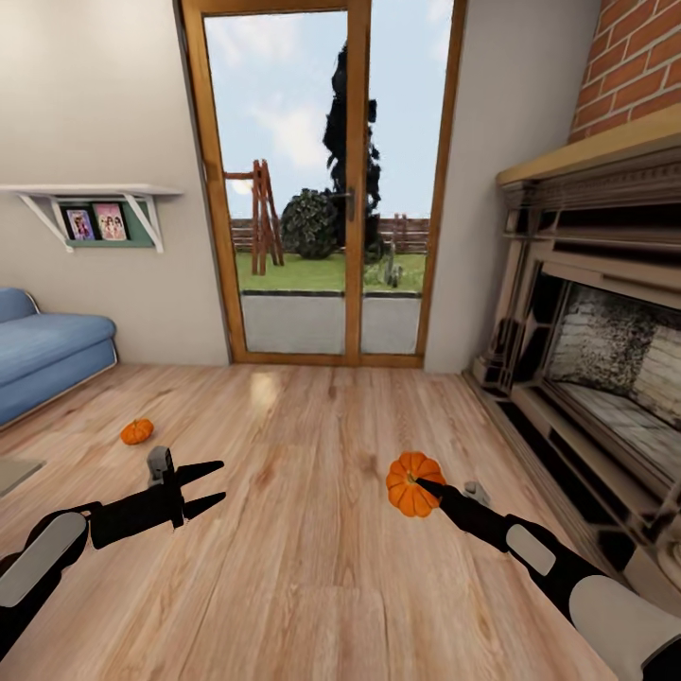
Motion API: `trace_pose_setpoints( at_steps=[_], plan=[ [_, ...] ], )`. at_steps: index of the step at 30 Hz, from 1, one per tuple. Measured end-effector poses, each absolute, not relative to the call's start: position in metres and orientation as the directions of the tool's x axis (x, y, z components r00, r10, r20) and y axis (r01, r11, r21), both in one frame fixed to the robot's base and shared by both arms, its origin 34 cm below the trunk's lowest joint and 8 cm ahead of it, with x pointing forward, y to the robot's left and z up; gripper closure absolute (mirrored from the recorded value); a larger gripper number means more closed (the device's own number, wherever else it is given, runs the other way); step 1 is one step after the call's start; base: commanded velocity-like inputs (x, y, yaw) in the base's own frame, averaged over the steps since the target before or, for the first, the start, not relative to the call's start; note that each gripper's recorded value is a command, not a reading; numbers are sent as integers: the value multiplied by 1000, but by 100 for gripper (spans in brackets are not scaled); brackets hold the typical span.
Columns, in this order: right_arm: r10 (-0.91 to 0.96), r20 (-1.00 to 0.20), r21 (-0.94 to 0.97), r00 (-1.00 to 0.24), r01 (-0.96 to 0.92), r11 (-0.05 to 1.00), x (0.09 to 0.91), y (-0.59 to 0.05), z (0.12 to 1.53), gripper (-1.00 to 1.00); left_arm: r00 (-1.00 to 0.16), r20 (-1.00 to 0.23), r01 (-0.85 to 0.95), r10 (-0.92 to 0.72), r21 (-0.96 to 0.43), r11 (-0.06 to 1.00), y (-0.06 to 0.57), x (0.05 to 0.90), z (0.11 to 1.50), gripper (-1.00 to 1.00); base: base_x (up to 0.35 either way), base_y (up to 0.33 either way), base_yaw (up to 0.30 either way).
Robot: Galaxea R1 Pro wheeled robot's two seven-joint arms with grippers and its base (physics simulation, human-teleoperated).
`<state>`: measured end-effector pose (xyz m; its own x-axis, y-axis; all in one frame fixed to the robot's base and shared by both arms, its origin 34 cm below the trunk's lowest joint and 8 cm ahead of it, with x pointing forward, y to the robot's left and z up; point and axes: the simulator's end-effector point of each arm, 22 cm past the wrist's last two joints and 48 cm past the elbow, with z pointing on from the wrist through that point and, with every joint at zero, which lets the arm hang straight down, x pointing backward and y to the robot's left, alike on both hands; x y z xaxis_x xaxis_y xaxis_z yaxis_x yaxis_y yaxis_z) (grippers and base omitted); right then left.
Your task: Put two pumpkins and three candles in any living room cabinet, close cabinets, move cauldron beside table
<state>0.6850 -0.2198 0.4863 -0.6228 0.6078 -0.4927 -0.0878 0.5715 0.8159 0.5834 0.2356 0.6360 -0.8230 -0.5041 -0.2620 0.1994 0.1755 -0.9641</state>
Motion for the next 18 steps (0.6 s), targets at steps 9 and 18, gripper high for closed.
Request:
trace_pose_setpoints(
  at_steps=[9, 18],
  plan=[
    [609, -490, 817, -624, -85, 570, 685, -220, 483, 100, -825, -257, 193, -504, -965, 176, 236, 584, 633, -100, 335, 0, 0],
    [609, -491, 816, -623, -85, 571, 685, -220, 483, 100, -825, -257, 193, -504, -965, 175, 236, 584, 633, -100, 335, 0, 87]
  ],
)
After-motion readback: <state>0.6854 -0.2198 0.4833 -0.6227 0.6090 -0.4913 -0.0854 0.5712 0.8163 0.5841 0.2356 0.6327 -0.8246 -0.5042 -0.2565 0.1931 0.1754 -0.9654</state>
